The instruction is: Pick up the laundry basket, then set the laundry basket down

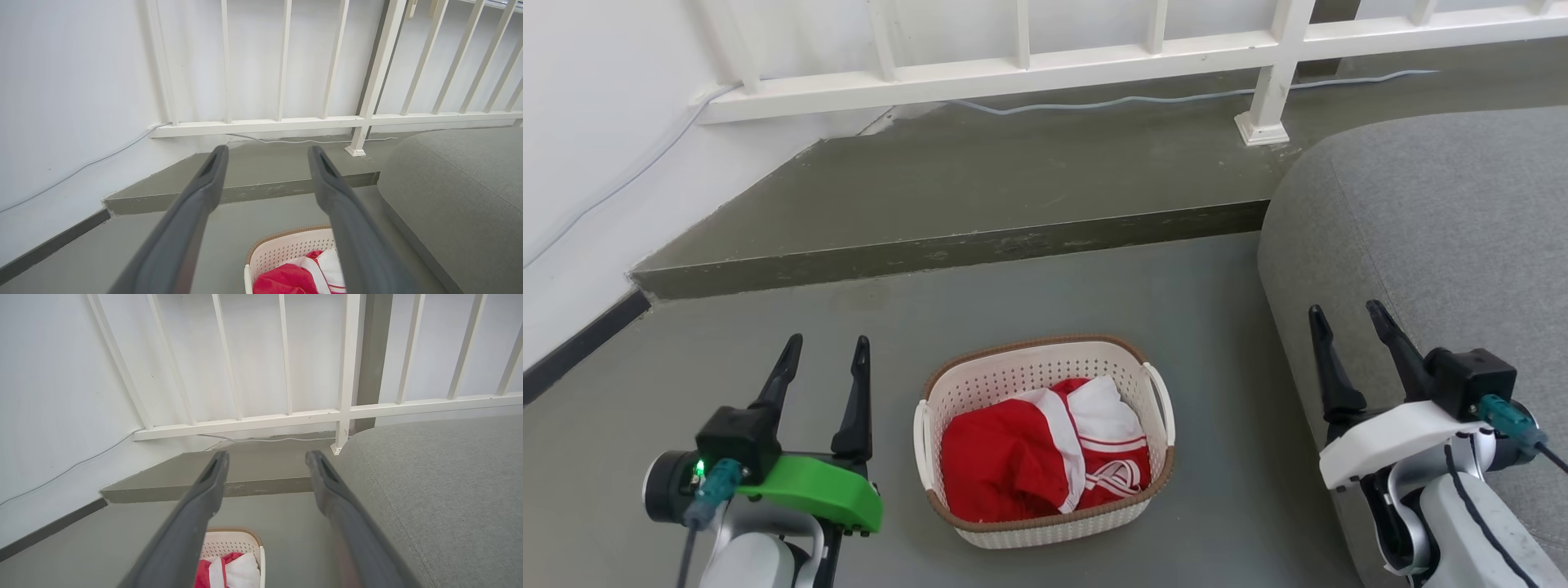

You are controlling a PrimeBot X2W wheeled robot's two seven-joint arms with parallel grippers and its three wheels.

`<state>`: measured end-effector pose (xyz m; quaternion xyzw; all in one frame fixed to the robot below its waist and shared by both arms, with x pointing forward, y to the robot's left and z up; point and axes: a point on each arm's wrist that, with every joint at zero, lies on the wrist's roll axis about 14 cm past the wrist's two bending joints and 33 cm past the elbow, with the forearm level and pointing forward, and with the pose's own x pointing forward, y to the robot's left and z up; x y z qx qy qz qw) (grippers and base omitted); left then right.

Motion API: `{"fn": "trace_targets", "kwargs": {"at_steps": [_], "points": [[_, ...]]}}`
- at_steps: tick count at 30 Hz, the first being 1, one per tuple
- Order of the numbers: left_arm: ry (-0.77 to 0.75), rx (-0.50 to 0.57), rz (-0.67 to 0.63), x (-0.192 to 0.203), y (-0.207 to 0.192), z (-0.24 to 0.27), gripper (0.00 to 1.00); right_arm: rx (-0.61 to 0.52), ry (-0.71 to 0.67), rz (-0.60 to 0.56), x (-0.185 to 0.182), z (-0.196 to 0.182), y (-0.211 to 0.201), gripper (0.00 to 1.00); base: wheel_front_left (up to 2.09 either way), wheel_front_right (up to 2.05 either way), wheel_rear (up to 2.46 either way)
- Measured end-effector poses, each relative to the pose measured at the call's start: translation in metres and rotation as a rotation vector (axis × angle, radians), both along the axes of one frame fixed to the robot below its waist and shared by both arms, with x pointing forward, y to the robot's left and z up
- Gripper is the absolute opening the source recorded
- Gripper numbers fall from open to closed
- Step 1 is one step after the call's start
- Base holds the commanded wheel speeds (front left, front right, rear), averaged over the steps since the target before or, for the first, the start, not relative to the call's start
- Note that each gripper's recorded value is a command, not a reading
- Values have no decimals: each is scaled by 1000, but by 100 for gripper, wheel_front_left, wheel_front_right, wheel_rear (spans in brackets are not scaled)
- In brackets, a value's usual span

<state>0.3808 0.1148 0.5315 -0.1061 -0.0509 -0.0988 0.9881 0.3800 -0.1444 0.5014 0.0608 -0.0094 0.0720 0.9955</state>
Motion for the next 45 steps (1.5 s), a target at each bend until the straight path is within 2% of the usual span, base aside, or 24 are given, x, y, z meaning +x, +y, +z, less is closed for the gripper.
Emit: {"fn": "trace_targets", "kwargs": {"at_steps": [6,45], "points": [[-29,53,1,-2,-4,2,100,-56,-25,16,-1,1,6,100,0,0,0],[71,29,42,-5,2,-29,100,-31,15,-27,-1,-11,0,100,0,0,0]]}}
